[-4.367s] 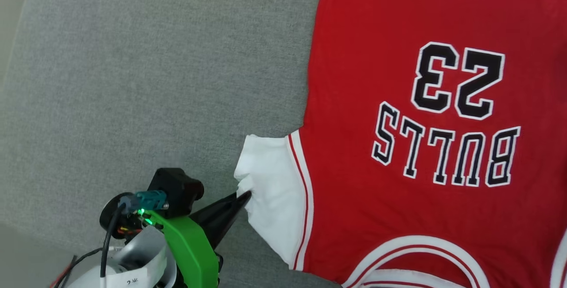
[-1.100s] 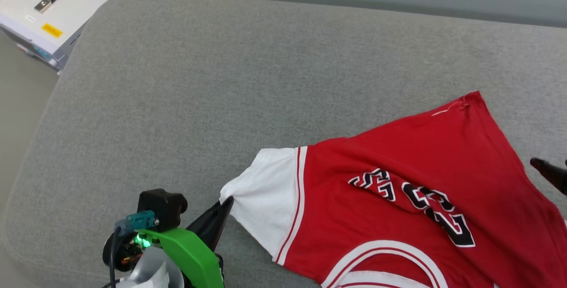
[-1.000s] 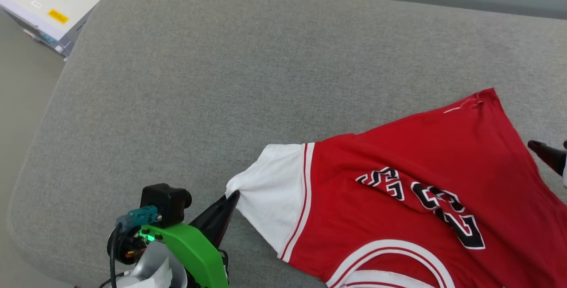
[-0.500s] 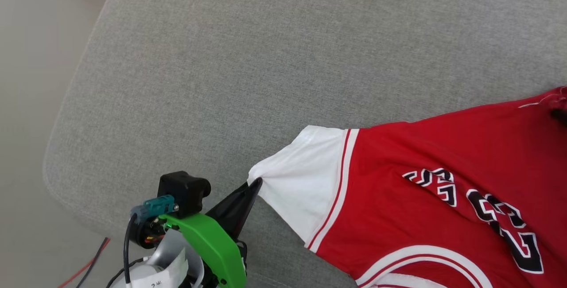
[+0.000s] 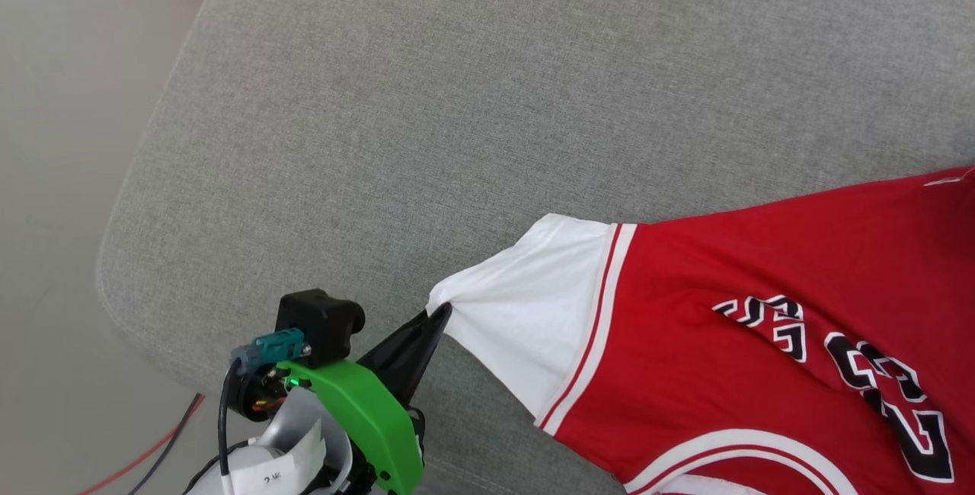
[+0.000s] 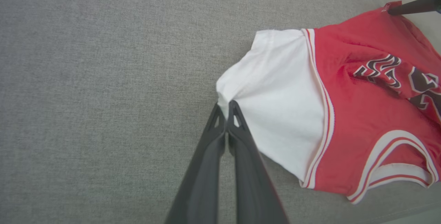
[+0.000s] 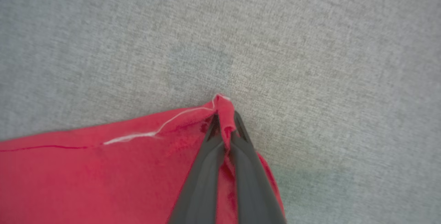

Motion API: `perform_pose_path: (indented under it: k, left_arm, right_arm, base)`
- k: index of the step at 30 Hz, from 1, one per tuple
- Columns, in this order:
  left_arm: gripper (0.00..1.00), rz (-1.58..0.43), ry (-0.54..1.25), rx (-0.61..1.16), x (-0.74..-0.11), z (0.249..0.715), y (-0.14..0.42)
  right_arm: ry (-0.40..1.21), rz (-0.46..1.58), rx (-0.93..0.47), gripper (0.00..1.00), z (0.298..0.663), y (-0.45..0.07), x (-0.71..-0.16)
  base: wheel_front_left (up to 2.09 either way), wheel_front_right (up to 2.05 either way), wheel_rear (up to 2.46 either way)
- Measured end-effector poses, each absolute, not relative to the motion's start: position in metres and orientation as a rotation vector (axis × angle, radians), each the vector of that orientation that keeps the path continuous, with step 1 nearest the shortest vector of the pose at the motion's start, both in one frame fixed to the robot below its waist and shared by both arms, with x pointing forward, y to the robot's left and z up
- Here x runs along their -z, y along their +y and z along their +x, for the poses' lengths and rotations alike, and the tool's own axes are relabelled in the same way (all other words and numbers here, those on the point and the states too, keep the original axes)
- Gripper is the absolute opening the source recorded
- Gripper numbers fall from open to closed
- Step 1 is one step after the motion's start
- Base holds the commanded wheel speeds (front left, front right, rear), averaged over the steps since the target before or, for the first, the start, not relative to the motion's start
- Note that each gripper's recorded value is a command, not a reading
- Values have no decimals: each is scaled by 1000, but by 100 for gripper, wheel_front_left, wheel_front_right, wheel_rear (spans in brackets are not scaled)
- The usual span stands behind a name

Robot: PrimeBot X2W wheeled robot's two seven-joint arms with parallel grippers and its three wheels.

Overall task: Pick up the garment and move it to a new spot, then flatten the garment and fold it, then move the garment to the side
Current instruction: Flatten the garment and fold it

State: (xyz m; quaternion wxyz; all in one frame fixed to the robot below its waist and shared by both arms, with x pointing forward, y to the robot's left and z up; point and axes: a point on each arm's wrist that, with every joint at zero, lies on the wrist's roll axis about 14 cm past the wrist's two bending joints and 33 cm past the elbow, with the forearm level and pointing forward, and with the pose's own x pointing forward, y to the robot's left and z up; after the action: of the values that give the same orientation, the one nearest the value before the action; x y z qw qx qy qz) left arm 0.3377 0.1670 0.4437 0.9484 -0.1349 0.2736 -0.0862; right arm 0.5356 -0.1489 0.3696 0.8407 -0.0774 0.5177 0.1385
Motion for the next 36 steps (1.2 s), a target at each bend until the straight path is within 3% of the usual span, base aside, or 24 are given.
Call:
perform_pose_path:
  k: [12, 17, 26, 36]
  left_arm:
    - [0, -262, 450, 187, -471, 338, 168]
    - [0, -244, 360, 183, -493, 339, 171]
    - [0, -184, 61, 159, -570, 357, 183]
    - [0, -164, -313, 188, -678, 377, 175]
  right_arm:
    - [892, -85, -295, 0, 529, -150, -412]
    - [683, -56, -305, 0, 531, -152, -462]
    - [325, -70, -304, 0, 516, -160, -562]
    - [16, -105, -247, 0, 471, -192, -660]
  base:
    - [0, 0, 0]
    - [0, 0, 0]
    - [0, 0, 0]
    - [0, 0, 0]
